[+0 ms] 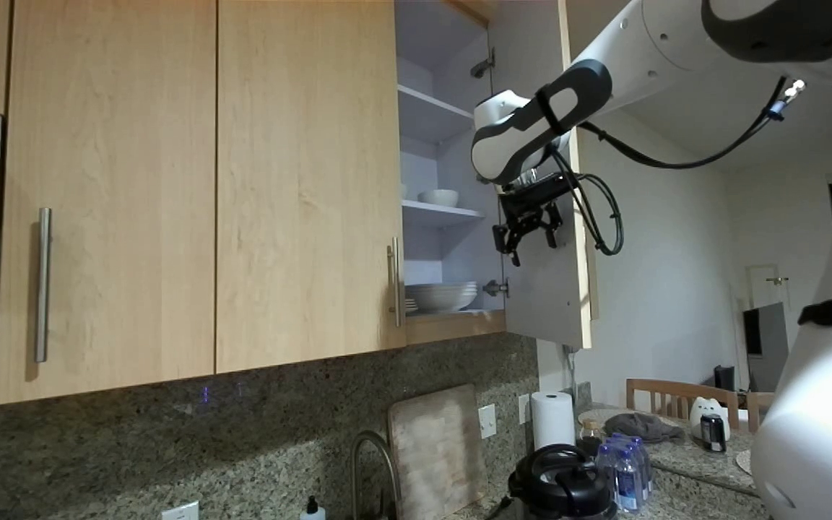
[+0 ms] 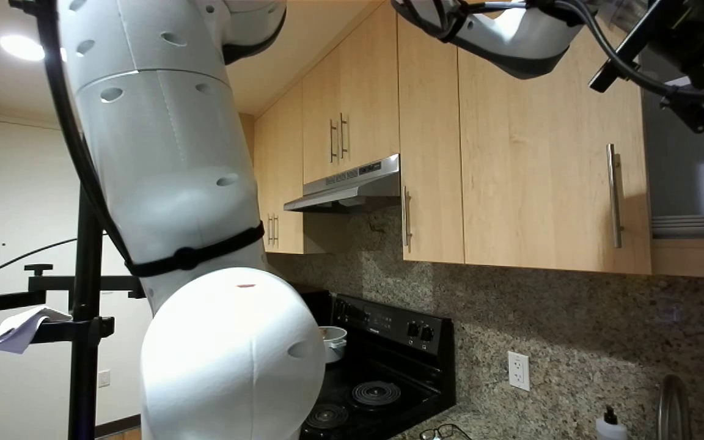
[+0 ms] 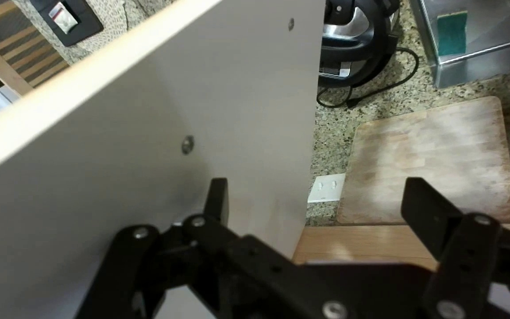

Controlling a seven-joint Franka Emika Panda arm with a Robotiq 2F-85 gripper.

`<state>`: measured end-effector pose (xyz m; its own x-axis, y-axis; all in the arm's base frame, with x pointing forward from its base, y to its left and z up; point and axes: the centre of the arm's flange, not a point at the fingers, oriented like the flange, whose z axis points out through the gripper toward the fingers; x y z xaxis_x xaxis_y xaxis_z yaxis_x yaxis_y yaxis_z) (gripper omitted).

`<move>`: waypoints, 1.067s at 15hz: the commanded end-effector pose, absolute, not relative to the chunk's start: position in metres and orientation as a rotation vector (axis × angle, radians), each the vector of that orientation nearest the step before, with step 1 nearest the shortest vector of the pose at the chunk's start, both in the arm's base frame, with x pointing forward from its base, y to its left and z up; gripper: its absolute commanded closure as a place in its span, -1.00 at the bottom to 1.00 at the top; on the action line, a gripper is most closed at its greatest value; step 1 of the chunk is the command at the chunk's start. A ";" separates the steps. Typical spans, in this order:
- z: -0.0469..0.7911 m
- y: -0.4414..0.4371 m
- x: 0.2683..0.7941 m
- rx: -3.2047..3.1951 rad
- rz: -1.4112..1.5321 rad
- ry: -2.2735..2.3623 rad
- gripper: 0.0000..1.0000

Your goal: Open the right upper cabinet door

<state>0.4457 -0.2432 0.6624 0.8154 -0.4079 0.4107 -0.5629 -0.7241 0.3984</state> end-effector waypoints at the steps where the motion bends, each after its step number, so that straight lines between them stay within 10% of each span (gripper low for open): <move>1: 0.664 -0.244 0.448 2.454 0.388 -0.845 -1.00; 16: 0.667 -0.247 0.446 2.333 0.400 -0.935 -1.00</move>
